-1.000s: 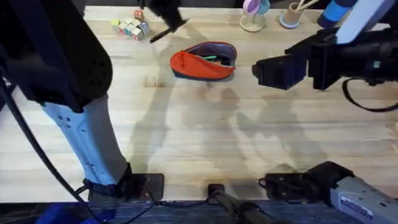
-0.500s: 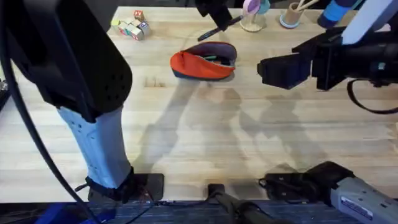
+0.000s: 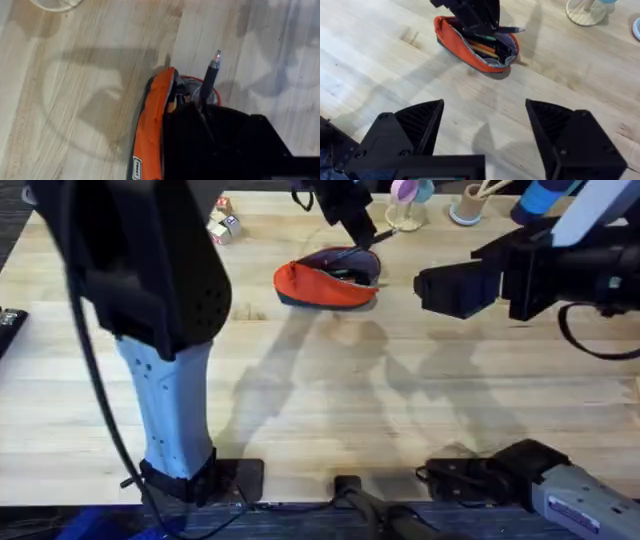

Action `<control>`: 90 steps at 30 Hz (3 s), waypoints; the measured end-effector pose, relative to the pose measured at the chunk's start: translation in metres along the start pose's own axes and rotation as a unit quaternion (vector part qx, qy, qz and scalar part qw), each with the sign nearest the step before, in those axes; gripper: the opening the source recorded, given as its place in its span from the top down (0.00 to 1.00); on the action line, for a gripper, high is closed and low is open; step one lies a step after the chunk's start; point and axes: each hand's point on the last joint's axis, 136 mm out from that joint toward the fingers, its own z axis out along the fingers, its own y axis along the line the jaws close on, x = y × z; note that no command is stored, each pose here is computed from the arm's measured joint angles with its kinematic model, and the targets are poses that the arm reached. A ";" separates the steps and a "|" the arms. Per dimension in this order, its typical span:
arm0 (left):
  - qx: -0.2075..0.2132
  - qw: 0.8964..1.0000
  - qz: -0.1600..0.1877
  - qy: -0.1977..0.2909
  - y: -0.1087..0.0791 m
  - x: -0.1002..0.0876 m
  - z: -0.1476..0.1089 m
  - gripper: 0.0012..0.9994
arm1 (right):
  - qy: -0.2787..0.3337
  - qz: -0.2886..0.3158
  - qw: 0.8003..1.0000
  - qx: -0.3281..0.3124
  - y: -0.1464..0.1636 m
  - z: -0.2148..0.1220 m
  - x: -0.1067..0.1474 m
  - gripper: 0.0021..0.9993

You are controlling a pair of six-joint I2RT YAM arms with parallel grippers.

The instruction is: Unzip the bag, pick up the pens from the table one at a time and place them inside, then zip the bag closed.

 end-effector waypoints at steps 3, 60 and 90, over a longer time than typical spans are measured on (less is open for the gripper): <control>0.005 1.000 -0.007 0.013 0.004 0.008 0.010 0.96 | 0.000 0.000 1.000 0.000 0.000 0.000 0.000 0.00; -0.063 0.975 -0.063 0.204 0.030 0.100 -0.015 0.01 | -0.005 -0.001 1.000 0.019 -0.006 0.000 -0.003 0.00; -0.067 0.993 -0.086 0.038 0.015 0.160 -0.186 0.00 | 0.007 0.001 0.999 0.034 -0.013 0.007 -0.001 0.00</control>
